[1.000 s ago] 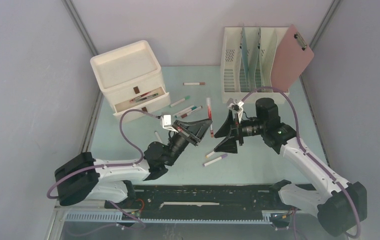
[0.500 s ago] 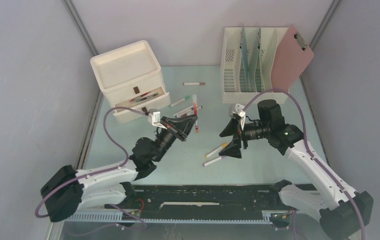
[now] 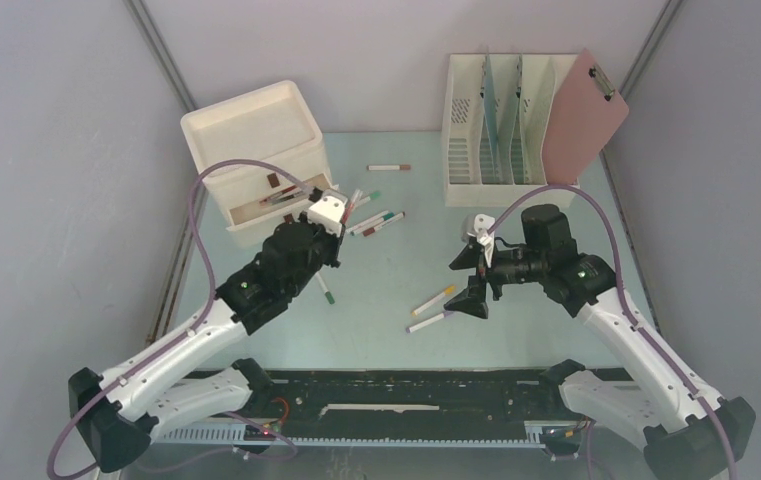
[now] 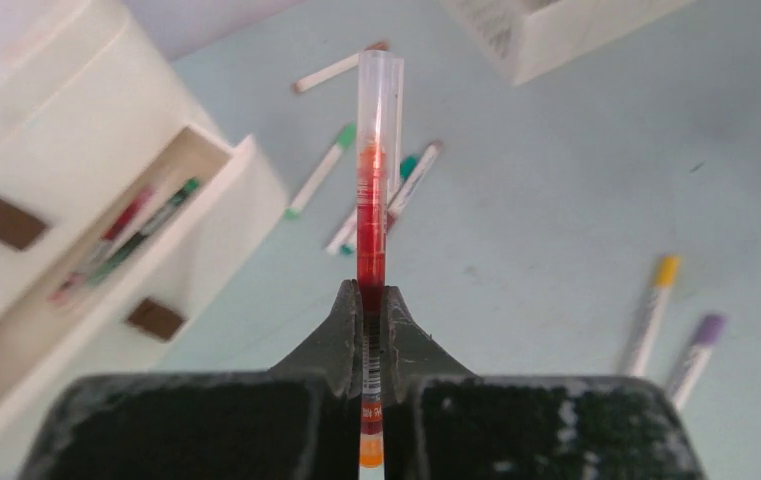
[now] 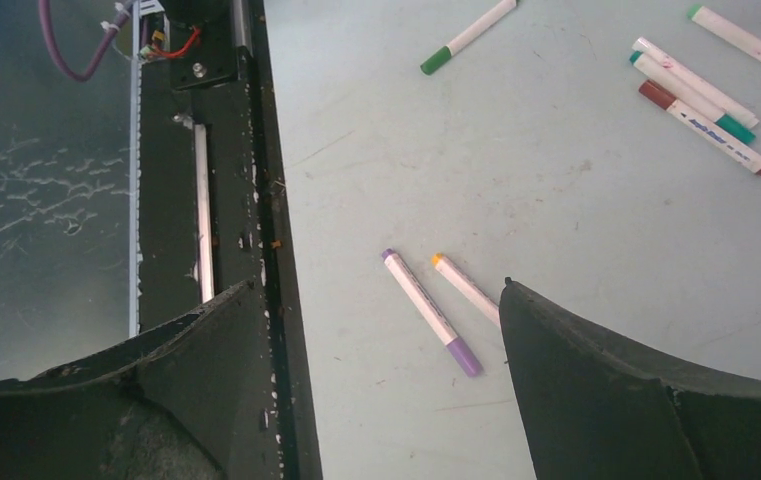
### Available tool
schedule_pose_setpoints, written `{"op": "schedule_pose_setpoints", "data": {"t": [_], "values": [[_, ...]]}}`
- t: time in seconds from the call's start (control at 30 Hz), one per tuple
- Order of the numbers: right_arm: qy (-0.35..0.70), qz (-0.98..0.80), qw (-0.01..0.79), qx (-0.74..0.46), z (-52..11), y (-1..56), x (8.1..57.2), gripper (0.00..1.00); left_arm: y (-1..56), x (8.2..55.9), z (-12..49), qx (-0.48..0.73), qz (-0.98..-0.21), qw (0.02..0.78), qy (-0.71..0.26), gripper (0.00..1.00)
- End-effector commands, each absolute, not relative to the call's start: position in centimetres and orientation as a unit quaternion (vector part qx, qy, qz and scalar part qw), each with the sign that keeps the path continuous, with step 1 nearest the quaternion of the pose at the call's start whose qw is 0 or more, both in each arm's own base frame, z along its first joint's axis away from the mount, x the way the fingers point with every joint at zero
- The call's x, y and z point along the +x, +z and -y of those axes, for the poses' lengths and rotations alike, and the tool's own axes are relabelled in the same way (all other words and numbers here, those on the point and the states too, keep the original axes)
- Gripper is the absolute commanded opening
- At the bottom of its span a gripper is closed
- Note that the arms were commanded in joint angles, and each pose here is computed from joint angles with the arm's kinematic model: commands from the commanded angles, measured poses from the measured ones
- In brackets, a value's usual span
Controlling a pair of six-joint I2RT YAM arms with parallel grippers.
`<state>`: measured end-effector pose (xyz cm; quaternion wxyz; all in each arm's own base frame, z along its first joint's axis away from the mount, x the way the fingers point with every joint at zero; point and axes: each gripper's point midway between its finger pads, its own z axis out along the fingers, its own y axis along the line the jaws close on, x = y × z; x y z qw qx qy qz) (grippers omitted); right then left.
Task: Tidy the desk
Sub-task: Place the stationery in the drawer.
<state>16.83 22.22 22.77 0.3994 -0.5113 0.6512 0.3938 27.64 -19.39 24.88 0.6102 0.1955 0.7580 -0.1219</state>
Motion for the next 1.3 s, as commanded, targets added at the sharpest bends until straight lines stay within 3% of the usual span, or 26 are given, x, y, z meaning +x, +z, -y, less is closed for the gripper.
{"op": "schedule_pose_setpoints", "data": {"t": [0.0, 0.43, 1.27], "values": [[0.371, -0.634, 0.429, -0.526, -22.1, 24.4, 17.3, 0.96, 25.5, 27.6, 15.3, 0.279, -0.783, 0.556, 0.023, 0.00], [0.335, -0.631, 0.444, -0.541, -21.4, 24.3, 17.5, 0.95, 26.2, 28.8, 10.9, 0.420, -0.769, 0.438, 0.201, 0.00], [0.293, -0.645, 0.425, -0.563, -21.3, 22.1, 18.4, 0.95, 24.9, 37.2, 5.0, 0.389, -0.778, 0.397, 0.293, 0.00]]}}
